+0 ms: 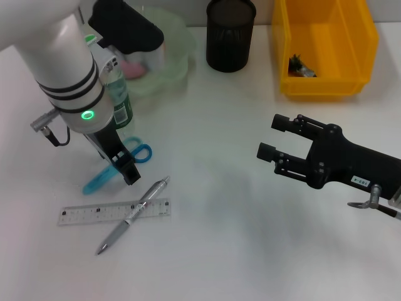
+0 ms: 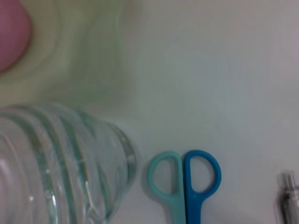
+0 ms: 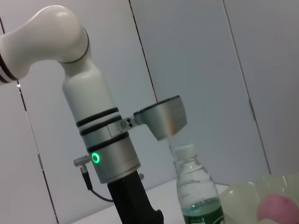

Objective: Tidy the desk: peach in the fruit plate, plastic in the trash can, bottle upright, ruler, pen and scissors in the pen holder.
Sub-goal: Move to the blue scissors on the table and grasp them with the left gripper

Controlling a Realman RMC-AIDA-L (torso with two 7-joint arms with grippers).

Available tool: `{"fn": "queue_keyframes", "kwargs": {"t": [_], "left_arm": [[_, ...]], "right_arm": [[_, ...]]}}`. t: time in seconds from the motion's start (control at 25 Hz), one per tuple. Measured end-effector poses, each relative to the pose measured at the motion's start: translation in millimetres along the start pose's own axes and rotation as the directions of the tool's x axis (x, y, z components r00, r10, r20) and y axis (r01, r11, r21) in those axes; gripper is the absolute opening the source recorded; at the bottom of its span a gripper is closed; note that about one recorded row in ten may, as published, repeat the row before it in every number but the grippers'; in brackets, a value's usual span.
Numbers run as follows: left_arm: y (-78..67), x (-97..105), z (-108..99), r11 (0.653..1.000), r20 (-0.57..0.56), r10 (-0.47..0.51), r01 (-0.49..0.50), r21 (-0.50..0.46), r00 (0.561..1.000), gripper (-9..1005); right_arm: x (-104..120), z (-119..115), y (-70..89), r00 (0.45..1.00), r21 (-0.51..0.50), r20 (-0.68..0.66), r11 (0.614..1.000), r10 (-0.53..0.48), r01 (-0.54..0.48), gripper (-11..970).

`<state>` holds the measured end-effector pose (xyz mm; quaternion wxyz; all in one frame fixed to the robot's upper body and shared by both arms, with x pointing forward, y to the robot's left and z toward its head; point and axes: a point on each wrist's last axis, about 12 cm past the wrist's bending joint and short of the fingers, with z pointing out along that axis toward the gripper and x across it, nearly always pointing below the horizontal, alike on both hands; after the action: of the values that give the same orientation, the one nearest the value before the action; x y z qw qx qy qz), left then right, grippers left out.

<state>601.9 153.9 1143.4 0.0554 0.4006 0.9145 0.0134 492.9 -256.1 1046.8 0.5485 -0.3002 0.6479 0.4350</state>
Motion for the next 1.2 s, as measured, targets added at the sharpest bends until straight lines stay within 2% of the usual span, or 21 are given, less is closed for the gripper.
{"fn": "queue_keyframes", "kwargs": {"t": [1.2], "left_arm": [[-1.3, 2.1, 6.6, 1.000, -0.032, 0.000, 0.000, -0.013, 1.000, 755]], "right_arm": [[0.5, -1.5, 0.8, 1.000, 0.002, 0.007, 1.000, 0.011, -0.011, 729]]}}
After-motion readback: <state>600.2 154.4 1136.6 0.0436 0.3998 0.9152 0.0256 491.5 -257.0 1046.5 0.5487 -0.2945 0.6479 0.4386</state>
